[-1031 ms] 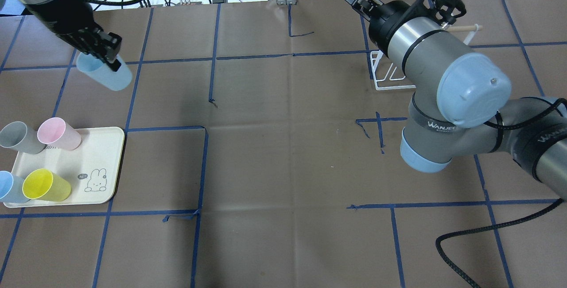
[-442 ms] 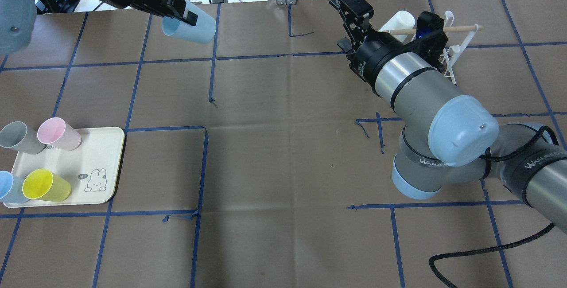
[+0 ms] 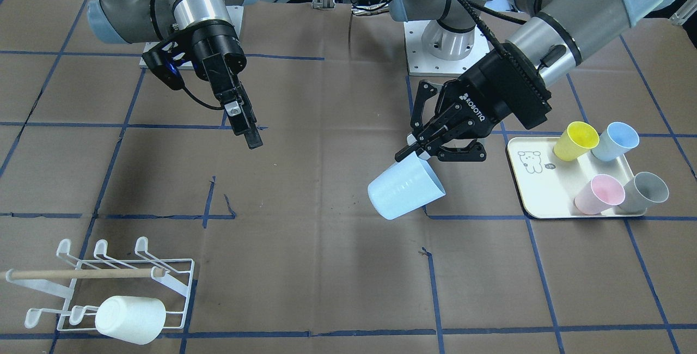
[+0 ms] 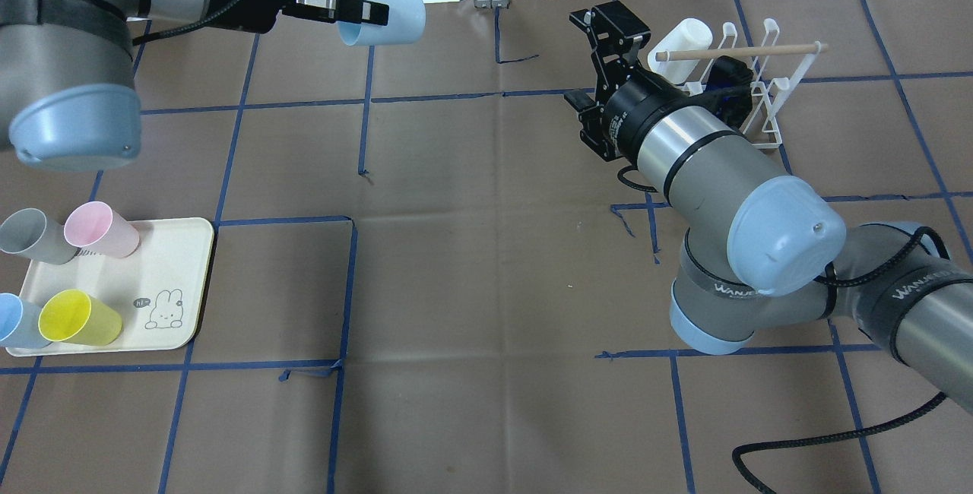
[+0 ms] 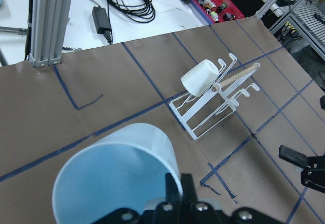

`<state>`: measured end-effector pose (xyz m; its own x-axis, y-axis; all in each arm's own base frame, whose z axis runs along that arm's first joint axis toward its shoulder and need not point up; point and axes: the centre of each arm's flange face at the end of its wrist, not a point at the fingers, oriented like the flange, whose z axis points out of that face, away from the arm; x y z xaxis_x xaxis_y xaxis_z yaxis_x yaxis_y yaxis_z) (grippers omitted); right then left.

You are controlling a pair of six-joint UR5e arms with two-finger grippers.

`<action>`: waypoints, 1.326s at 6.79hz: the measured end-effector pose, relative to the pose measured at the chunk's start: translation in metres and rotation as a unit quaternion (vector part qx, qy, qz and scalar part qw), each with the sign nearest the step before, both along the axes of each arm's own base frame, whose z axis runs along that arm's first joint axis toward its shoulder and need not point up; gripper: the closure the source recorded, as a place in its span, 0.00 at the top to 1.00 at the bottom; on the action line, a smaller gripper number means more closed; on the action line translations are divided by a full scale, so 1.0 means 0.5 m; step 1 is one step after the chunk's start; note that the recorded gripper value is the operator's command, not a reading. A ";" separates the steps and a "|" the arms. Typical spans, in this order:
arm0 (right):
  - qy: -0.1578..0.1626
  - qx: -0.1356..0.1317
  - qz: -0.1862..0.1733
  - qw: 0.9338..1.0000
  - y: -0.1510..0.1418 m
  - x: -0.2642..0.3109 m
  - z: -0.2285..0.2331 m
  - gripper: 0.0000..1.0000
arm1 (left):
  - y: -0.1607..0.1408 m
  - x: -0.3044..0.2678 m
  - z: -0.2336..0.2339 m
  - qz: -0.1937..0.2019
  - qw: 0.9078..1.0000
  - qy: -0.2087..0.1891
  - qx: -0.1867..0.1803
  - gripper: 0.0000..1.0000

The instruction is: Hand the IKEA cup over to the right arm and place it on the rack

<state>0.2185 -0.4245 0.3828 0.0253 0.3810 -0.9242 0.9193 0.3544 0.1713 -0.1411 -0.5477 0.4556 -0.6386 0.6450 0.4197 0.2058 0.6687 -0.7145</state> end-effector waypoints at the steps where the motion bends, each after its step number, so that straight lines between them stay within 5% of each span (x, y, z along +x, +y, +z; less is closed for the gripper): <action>1: 0.004 0.046 0.002 0.999 -0.001 0.010 -0.024 1.00 | 0.025 -0.010 -0.051 -0.012 0.999 0.019 -0.032 0.02; 3: 0.013 0.111 0.004 0.994 -0.007 0.021 -0.052 1.00 | 0.081 -0.025 -0.142 -0.029 0.995 0.041 -0.091 0.02; 9: -0.015 0.141 0.044 0.989 -0.016 0.136 -0.016 1.00 | 0.138 -0.064 -0.221 -0.037 0.985 0.057 -0.160 0.04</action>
